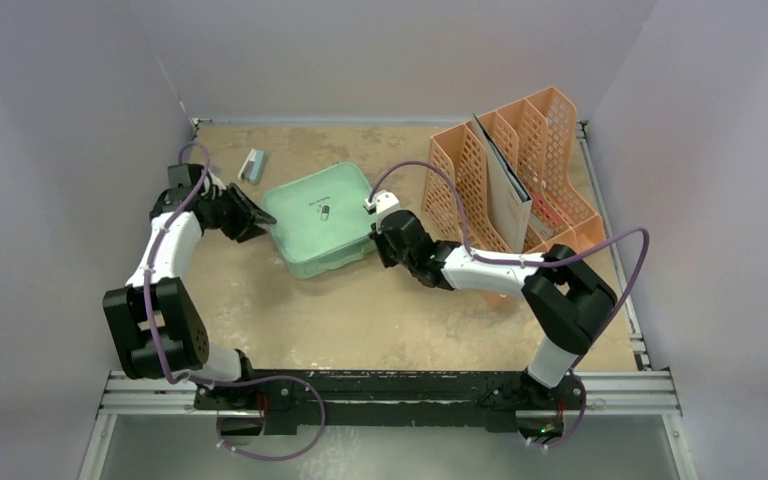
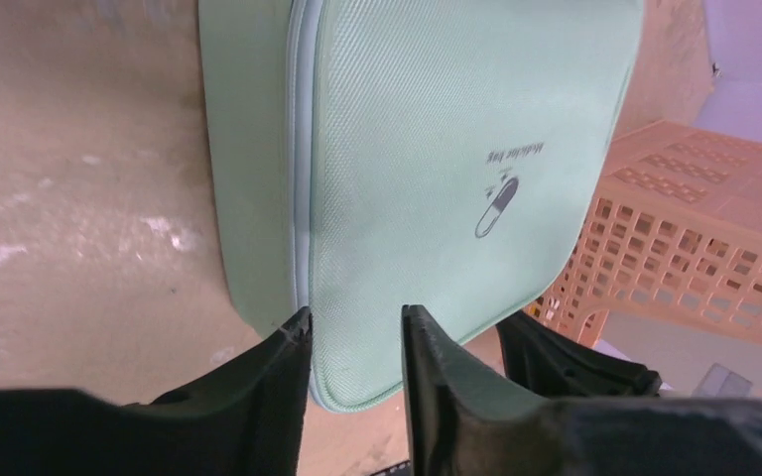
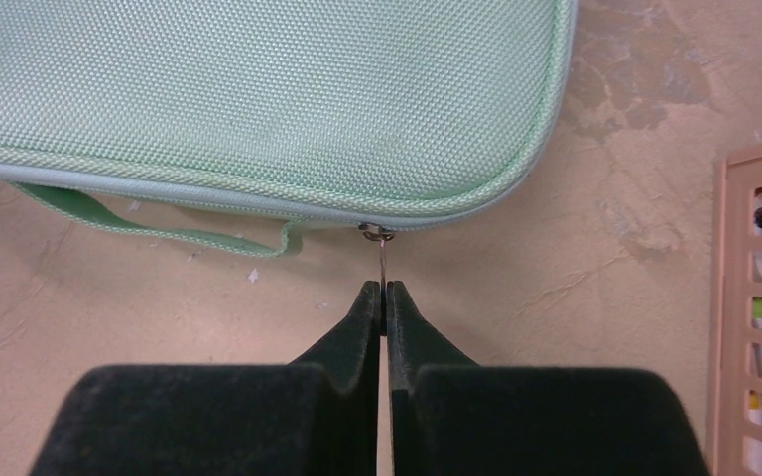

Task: Organize the medicine kit
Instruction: Zip the medicine box at the center of the board.

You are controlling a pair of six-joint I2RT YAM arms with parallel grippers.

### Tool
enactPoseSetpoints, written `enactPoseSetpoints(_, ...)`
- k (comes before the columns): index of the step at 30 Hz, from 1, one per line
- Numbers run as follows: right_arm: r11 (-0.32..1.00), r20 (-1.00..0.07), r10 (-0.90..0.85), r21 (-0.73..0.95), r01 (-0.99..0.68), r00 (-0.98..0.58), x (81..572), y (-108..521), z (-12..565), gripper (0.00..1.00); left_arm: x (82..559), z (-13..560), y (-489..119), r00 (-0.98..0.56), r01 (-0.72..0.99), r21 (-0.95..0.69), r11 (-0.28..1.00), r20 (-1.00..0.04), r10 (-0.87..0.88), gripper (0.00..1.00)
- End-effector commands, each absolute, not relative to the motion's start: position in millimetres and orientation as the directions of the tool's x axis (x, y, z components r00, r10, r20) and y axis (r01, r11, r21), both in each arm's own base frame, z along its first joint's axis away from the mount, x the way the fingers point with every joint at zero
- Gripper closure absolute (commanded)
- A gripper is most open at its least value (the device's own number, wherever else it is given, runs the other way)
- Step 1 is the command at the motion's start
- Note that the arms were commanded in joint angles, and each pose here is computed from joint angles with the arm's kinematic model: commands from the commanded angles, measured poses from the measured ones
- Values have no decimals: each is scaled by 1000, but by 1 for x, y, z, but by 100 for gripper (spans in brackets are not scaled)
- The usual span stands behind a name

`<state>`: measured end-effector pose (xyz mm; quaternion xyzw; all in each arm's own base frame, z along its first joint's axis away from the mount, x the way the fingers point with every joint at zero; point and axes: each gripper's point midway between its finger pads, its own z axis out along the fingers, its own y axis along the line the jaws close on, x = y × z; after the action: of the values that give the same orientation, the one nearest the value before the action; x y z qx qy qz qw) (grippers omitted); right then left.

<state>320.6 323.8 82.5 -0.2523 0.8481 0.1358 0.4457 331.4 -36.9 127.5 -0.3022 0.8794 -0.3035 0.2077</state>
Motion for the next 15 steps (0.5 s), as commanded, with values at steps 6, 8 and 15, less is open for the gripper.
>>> enactPoseSetpoints(6, 788, -841, -216, 149, -597, -496, 289, 358, 106, 100, 333, 159, -11, -647, -414, -605, 680, -330, -688, 50)
enactPoseSetpoints(8, 768, -838, -219, 168, -618, -500, 276, 370, 106, 100, 325, 166, -19, -641, -391, -638, 664, -329, -693, 49)
enactPoseSetpoints(15, 748, -803, -207, 237, -619, -558, 243, 396, 98, 100, 288, 156, -52, -669, -362, -739, 569, -219, -711, 49)
